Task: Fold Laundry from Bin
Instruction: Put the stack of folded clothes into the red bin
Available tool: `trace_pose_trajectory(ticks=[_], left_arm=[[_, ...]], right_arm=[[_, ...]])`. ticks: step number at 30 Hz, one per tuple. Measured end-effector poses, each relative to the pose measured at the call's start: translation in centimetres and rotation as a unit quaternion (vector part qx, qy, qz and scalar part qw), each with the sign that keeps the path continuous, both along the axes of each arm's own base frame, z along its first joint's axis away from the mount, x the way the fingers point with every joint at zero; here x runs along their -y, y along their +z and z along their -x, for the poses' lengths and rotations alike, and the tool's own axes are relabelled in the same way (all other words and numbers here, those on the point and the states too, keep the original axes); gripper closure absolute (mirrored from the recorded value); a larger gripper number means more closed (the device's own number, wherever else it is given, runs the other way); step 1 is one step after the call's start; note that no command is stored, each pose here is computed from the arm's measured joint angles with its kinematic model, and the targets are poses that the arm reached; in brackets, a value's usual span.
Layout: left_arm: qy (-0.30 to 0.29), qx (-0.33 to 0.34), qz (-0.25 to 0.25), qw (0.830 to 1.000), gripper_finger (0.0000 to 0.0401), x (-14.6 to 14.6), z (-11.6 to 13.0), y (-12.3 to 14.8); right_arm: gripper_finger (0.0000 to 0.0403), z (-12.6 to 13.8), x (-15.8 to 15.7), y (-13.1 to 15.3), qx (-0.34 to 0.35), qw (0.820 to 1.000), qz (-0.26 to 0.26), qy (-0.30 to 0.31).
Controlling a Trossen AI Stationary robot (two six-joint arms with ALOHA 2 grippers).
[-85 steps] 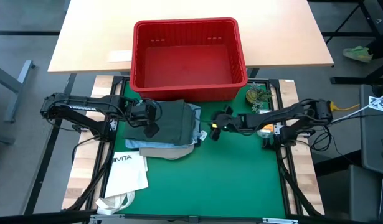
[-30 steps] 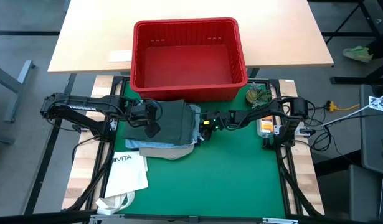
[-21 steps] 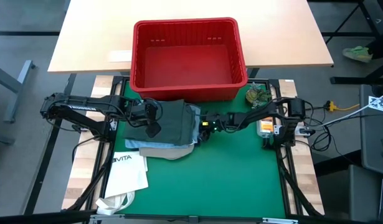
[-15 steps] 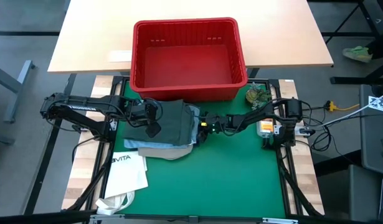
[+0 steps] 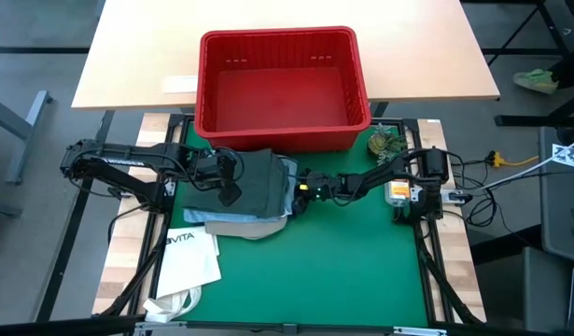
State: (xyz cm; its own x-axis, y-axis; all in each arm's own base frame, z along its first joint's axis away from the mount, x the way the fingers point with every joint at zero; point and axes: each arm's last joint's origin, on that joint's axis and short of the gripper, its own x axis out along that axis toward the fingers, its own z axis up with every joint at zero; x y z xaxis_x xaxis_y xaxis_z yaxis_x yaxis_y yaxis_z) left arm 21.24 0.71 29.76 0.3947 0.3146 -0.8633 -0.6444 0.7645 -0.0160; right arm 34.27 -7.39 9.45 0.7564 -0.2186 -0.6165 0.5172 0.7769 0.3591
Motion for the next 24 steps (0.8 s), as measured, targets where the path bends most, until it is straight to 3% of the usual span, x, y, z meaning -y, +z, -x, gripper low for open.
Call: trace_pose_trajectory(ticks=[6, 13, 24], left_arm=[[0.0, 0.0, 0.0, 1.0, 0.0266, 0.0, 0.0, 0.0], [0.0, 0.0, 0.0, 1.0, 0.0266, 0.0, 0.0, 0.0], [-0.003, 0.004, 0.026, 1.0, 0.0266, 0.1, 0.1, 0.0]], right_arm=[[0.0289, -0.2, 0.1, -1.7, -0.01, 1.0, -0.002, -0.001], [0.0389, -0.3, 0.2, -1.7, -0.001, 1.0, 0.011, -0.014], [0.0396, -0.1, 0.3, -0.1, -0.006, 0.999, 0.049, 0.015]])
